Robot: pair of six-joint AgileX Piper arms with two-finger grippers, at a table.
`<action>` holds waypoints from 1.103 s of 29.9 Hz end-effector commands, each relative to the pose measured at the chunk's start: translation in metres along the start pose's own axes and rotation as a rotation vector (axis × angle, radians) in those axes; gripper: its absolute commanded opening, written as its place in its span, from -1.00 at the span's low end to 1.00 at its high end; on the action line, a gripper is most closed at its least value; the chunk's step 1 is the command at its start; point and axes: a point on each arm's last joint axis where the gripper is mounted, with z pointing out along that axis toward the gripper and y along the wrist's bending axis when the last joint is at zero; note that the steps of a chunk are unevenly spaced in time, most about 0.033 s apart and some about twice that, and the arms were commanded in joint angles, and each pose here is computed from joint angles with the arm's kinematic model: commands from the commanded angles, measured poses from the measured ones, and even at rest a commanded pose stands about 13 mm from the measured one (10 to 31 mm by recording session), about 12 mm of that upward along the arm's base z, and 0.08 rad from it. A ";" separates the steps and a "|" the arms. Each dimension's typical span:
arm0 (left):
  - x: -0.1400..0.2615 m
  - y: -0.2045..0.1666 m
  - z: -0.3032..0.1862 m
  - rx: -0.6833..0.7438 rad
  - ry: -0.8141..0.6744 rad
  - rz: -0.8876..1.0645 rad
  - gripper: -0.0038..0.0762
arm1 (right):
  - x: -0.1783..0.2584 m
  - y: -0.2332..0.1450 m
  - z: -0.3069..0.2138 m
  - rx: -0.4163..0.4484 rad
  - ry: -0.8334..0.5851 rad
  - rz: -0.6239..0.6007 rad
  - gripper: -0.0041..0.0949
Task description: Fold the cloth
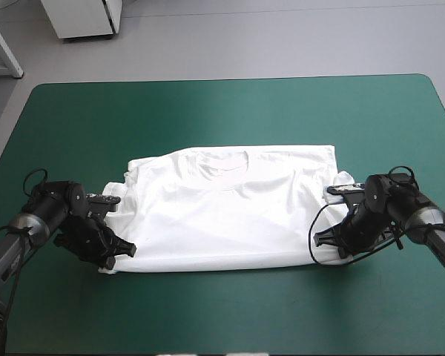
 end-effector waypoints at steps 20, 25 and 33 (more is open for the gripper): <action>-0.017 -0.002 -0.125 -0.155 -0.462 -0.024 0.20 | -0.021 0.005 -0.083 0.025 -0.384 0.003 0.44; -0.019 0.013 -0.127 -0.255 -0.491 -0.108 0.20 | -0.020 0.006 -0.083 0.007 -0.377 0.011 0.44; -0.052 0.032 -0.102 -0.195 -0.516 -0.170 0.20 | -0.016 0.007 -0.081 0.002 -0.331 0.013 0.44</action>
